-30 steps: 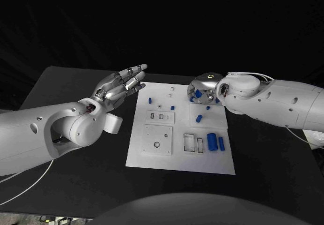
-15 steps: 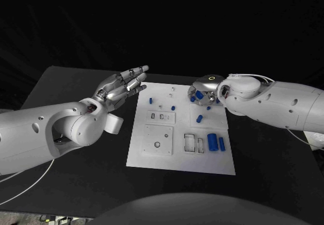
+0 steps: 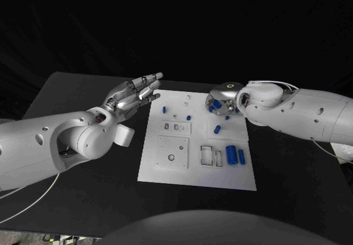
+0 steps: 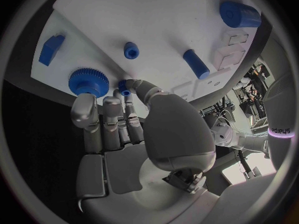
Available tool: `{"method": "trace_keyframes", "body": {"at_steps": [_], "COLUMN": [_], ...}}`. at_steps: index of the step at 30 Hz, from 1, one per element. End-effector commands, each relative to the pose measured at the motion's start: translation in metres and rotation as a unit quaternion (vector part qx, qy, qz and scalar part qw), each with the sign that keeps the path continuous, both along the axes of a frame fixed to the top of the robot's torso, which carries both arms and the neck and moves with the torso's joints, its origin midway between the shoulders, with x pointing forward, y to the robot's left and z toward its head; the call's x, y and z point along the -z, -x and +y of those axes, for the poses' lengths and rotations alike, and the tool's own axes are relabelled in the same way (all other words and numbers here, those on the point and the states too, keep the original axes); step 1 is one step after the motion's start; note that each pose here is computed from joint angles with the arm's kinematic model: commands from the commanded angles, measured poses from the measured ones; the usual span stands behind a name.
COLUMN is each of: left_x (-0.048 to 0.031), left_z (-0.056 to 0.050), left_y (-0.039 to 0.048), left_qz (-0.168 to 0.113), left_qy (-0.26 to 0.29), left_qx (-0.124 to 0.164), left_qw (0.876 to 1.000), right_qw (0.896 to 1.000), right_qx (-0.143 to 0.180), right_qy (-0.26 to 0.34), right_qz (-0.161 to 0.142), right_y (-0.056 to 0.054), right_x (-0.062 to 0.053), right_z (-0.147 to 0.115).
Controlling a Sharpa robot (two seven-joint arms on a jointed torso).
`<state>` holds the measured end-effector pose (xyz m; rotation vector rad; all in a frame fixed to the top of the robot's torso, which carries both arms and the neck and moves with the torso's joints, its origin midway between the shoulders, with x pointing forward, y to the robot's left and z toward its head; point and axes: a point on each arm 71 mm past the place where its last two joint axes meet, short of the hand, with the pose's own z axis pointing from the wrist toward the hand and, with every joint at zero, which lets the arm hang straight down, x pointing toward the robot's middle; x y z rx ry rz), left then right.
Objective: Assemble the parts on the task board
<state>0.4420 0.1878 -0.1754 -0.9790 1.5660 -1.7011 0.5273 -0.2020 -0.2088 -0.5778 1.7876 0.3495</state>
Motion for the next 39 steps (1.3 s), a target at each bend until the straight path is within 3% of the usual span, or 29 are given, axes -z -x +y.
{"method": "trace_keyframes", "body": {"at_steps": [1,12,20,30,39], "left_x": [-0.0007,0.0,-0.0001,-0.0002,-0.0007], "left_z": [-0.003,-0.003,-0.001,-0.003,-0.005], "left_y": [0.001,0.0006,0.0015,0.0018,0.003], "left_qz": [-0.001,0.001,0.002,0.002,0.0], "left_qy": [0.003,0.001,-0.001,-0.003,-0.004], "left_qx": [0.012,0.011,0.008,0.01,0.015], "left_qw": [1.0,1.0,1.0,1.0,1.0], "right_qw": [1.0,1.0,0.999,0.998,0.998], "right_qx": [-0.002,-0.007,-0.02,-0.03,-0.023], "right_qy": [0.005,-0.013,-0.027,-0.028,-0.029], "right_qz": [0.002,-0.016,-0.038,-0.045,-0.046], "right_y": [0.001,0.0,-0.005,-0.022,-0.038], "right_x": [0.002,-0.003,-0.024,-0.038,-0.041], "right_z": [0.0,0.001,0.017,0.045,0.063]}}
